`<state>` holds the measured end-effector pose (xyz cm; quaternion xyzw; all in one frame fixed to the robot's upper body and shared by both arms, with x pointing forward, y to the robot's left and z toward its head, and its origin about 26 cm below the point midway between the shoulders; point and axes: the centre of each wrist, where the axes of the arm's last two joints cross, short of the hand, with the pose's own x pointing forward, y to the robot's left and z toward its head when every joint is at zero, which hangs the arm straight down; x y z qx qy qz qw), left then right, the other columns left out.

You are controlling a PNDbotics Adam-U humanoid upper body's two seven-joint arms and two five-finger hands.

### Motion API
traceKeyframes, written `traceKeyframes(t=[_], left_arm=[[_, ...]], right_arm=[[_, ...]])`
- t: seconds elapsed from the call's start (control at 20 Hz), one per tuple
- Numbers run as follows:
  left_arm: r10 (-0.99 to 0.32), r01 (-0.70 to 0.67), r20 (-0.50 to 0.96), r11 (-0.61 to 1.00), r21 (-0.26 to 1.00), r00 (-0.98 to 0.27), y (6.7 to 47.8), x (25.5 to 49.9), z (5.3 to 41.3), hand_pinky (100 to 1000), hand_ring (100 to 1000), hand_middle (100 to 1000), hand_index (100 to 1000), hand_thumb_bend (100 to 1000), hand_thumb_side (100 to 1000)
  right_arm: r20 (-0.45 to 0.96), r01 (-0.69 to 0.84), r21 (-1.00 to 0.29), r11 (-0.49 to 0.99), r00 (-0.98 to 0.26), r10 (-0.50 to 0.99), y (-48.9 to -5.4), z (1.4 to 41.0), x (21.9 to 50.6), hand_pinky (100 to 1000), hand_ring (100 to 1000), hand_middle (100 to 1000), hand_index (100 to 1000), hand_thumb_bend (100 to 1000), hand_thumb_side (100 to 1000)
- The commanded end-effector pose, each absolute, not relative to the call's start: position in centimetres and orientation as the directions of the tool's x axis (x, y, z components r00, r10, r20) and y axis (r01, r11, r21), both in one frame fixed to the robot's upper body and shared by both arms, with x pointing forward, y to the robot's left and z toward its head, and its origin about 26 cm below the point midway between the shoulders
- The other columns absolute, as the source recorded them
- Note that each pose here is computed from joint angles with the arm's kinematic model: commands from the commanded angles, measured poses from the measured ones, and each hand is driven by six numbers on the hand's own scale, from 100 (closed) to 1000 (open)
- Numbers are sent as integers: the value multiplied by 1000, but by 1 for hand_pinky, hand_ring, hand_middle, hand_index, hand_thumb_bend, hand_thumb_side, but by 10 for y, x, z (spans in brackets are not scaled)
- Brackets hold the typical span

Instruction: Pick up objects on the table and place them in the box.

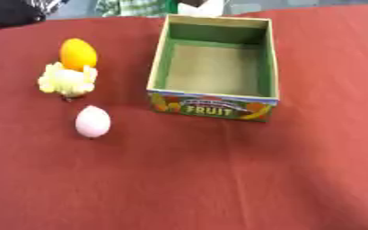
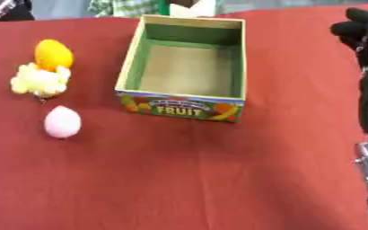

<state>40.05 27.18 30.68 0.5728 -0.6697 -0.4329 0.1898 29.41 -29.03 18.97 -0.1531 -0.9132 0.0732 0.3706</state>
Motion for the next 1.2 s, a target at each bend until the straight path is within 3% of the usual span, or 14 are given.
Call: traceKeyframes(t=[0.05, 0.45, 0.55, 0.65, 0.9, 1.2], left_arm=[[-915, -574, -305, -106, 812, -262, 272, 411, 311, 660, 752, 809, 955, 620, 1000], [-873, -435, -390, -241, 867, -294, 261, 443, 296, 691, 789, 866, 1000, 668, 1000], [-862, -316, -403, -307, 898, -307, 260, 447, 304, 705, 809, 888, 1000, 673, 994], [-858, -185, -400, -357, 916, -323, 254, 439, 326, 705, 809, 888, 1000, 673, 994], [-867, 80, -298, -357, 931, -399, 251, 411, 350, 728, 843, 924, 1000, 714, 884], [-836, 136, -227, -334, 933, -499, 253, 393, 347, 735, 843, 926, 1000, 741, 857]], right_arm=[[625, 225, -272, 936, -698, 350, -292, 199, 291, 880, 786, 657, 825, 100, 1000], [634, 216, -274, 937, -692, 345, -290, 198, 291, 879, 785, 657, 824, 100, 1000], [636, 217, -273, 937, -690, 345, -290, 197, 291, 880, 785, 656, 824, 100, 1000], [639, 220, -272, 937, -687, 347, -291, 196, 291, 880, 785, 656, 824, 100, 1000], [640, 223, -277, 935, -682, 352, -291, 196, 291, 880, 785, 656, 824, 100, 1000], [638, 225, -282, 933, -682, 357, -291, 196, 291, 880, 785, 655, 824, 100, 1000]])
